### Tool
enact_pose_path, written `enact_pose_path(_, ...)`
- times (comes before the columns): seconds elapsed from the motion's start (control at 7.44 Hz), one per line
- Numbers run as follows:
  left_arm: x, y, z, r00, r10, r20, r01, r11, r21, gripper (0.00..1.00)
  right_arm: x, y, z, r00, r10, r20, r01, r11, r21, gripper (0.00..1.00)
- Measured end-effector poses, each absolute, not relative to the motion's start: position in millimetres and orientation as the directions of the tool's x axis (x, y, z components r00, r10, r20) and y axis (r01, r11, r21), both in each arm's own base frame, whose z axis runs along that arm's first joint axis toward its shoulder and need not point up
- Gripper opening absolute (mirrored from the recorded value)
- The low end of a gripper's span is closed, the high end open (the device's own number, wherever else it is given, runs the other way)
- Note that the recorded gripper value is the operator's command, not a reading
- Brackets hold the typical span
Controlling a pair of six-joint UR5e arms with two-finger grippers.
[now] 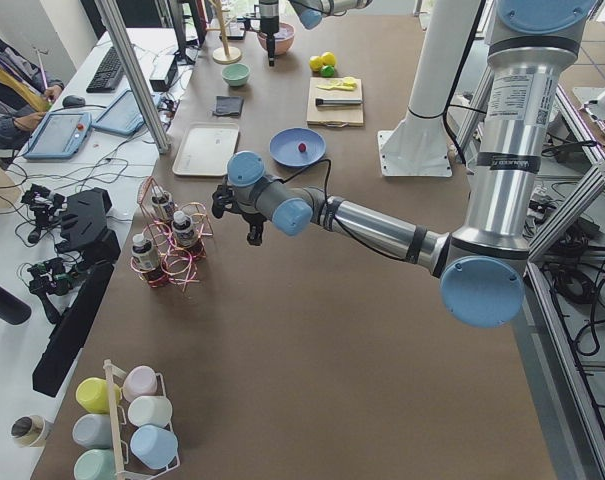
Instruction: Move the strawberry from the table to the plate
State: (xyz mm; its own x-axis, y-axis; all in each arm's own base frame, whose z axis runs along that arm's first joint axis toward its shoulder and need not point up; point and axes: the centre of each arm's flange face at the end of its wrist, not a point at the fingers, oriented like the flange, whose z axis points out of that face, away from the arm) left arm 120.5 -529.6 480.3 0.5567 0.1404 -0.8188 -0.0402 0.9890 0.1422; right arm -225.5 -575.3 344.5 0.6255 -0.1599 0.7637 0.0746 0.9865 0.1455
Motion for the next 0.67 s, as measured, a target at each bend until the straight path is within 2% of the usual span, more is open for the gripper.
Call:
enact_pose_path(0.13,81.4,-534.2,492.3,0.585,0.174,-0.792,-0.066,0.984,0.167,0.97,-168.3,-580.9,391.6,0.641,-0.215,0.737,0.118,0.976,0.182,1.0)
enact_pose_path(0.67,-44.2,-516.8,547.4,0.63,0.232,-0.742,-0.133,0.973,0.191,0.97,43.4,-588.3,548.7,0.664,-0.352,0.66,0.278,0.935,0.218,1.0)
